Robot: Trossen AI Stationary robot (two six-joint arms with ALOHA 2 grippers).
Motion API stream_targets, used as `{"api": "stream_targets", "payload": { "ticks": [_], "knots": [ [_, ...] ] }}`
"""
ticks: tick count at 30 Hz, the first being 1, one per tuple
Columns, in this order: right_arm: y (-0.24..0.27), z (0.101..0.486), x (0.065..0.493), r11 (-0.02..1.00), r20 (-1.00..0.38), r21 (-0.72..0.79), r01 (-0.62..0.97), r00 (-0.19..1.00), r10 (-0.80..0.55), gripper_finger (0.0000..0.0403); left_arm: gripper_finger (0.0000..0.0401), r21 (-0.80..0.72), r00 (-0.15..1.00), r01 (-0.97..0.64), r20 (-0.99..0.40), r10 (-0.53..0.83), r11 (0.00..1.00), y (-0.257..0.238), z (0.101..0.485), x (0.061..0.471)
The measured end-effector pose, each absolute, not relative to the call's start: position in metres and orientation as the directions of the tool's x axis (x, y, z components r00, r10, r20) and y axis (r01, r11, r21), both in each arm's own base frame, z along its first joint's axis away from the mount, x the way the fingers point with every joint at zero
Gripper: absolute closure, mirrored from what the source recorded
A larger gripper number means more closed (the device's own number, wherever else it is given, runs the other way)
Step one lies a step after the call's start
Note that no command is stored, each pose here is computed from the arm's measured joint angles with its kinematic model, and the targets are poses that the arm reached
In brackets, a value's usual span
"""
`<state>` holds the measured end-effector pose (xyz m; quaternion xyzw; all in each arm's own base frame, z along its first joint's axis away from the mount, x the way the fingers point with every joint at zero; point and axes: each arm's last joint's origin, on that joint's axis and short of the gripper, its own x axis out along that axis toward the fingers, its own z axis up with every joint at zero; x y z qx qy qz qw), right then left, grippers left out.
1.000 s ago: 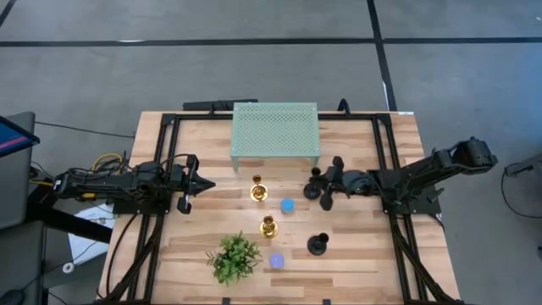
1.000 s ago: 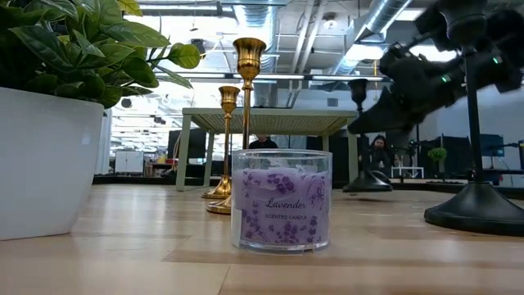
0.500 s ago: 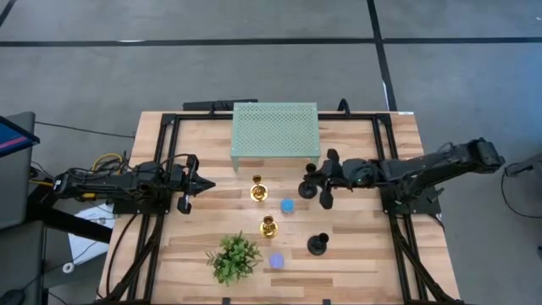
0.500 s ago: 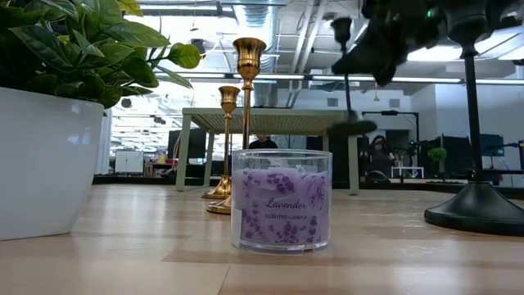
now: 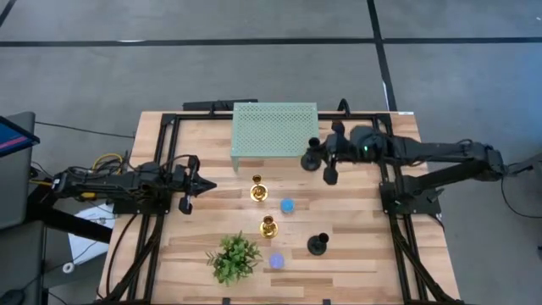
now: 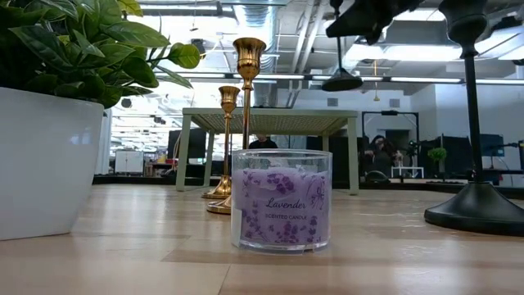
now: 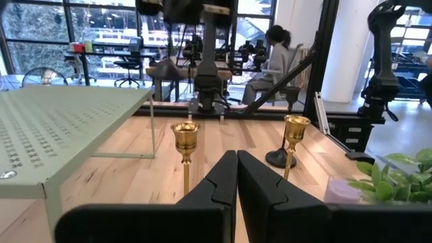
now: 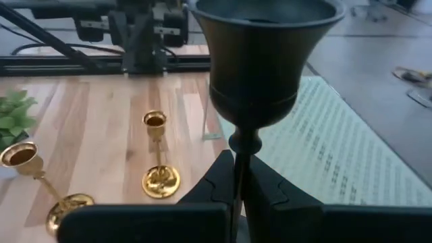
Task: Pick & Place candle stick holders
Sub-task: Put the black candlestick on the shelf
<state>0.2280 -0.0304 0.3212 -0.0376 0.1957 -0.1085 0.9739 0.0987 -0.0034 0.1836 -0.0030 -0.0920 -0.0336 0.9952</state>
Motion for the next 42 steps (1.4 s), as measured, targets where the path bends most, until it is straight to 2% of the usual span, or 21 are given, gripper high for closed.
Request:
{"api": "stream_targets", "payload": {
  "ticks": [8,19,26,30,35,42],
  "knots": [
    [-0.092,0.319,0.227,0.966,-0.328,-0.109,0.233,0.909,-0.256,0.0402,0.0389,-0.001,0.987,0.068,0.148,-0.067,0.998,-0.003,0.181,0.102],
    [-0.174,0.297,0.238,0.965,-0.299,-0.008,0.262,0.920,-0.253,0.0402,0.0389,0.000,0.984,0.068,0.167,-0.067,0.998,-0.003,0.183,0.102],
    [-0.218,0.316,0.255,0.963,-0.323,-0.020,0.270,0.910,-0.262,0.0402,0.0389,0.000,0.982,0.067,0.174,-0.066,0.998,-0.003,0.183,0.102],
    [-0.235,0.319,0.259,0.958,-0.366,0.001,0.285,0.892,-0.265,0.0402,0.0389,0.000,0.982,0.068,0.174,-0.066,0.998,-0.003,0.183,0.102],
    [-0.246,0.302,0.260,0.954,-0.425,0.020,0.298,0.866,-0.262,0.0402,0.0389,0.002,0.982,0.067,0.174,-0.066,0.998,-0.003,0.183,0.102],
    [-0.247,0.304,0.257,0.957,-0.421,-0.004,0.289,0.868,-0.264,0.0402,0.0389,0.003,0.982,0.067,0.174,-0.066,0.998,-0.003,0.183,0.102]
  ]
}}
